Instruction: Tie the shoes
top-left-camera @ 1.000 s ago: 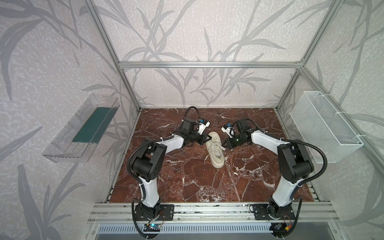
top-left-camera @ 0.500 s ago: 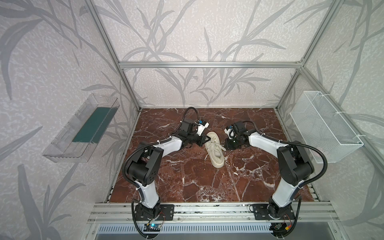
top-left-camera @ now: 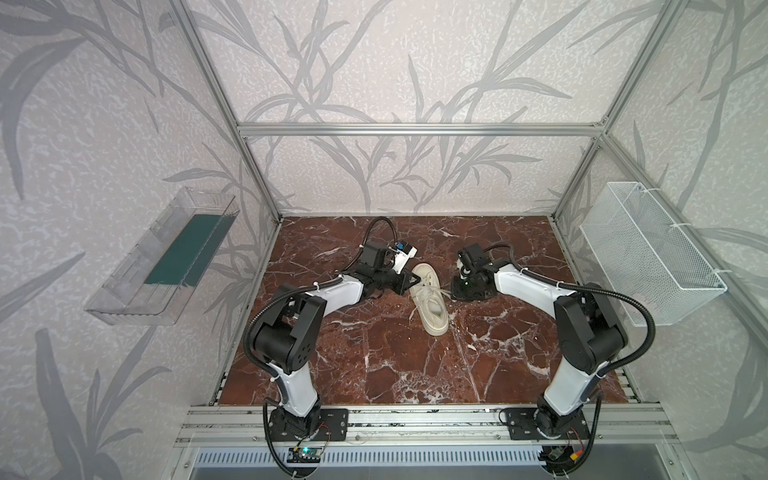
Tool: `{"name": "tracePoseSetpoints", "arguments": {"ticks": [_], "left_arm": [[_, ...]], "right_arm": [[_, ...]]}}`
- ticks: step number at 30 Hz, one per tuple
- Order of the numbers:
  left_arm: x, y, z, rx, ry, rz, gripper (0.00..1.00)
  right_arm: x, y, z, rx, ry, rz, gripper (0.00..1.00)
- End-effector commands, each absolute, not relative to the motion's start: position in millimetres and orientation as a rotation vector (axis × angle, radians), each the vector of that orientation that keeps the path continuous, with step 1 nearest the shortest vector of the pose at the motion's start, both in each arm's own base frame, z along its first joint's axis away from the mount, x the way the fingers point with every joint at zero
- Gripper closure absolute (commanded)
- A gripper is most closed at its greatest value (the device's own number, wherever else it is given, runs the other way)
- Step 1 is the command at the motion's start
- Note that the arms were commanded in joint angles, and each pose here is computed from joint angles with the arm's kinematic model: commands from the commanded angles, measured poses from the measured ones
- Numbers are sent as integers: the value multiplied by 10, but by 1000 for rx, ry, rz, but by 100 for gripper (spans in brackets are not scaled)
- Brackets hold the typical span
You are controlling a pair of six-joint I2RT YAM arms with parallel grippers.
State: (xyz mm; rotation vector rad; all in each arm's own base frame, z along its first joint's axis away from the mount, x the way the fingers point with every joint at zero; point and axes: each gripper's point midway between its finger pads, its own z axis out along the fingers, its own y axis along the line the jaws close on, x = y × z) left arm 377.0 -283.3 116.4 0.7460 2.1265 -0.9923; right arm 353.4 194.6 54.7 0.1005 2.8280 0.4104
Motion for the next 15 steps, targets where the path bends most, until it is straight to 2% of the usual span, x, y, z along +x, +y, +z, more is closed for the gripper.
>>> {"name": "tracePoseSetpoints", "arguments": {"ticks": [1,15], "left_arm": [[3794,-2756,1351,719,2075,-945,100],[3784,-2564,1156,659,2136,-904,100]], "right_arm": [[3486,1690,559,220,2839,258,100],[3447,1546,437,283,2850,229,100]]}}
